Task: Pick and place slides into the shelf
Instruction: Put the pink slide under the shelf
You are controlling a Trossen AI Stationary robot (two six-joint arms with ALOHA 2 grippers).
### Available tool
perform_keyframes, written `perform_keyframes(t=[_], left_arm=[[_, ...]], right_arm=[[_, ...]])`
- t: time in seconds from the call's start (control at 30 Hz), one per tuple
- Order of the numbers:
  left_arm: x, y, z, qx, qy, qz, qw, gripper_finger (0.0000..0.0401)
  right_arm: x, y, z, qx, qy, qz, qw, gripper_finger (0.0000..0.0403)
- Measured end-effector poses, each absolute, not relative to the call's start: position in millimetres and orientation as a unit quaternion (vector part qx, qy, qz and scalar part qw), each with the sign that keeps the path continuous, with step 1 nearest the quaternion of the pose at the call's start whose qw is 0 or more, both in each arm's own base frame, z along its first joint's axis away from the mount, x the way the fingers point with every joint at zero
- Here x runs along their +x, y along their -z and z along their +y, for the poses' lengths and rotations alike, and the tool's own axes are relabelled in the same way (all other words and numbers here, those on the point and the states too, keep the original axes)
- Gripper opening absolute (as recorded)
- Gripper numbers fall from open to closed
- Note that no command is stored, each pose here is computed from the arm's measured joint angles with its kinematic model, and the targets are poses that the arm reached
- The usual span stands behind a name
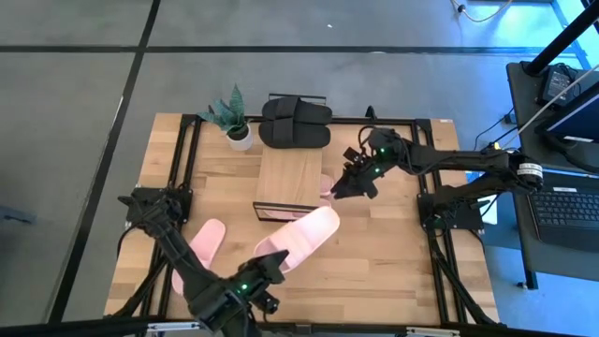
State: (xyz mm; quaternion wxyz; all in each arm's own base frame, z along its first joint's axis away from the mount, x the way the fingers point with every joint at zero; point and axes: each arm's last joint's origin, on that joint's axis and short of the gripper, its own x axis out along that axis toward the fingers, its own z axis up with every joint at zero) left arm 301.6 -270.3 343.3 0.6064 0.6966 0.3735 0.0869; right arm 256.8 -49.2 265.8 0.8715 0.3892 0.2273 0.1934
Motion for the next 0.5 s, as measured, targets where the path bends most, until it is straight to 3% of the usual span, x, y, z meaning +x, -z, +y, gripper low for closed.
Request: perform_keyframes(t=[0.27,0.5], left_arm=[[312.3,-344.2,-257.8,0.721,-0.094,0.386,0.568,0.0],[315.4,-344.3,-253.9,0.724,-0.095,0.391,0.56,0.0]], right_arm=[[260.9,-269.3,-31.6,0.371,-0.226,0.222,0.873,0.0225],[263.4,-268.2,-24.3,0.365,-0.196,0.218,0.884,0.0225]])
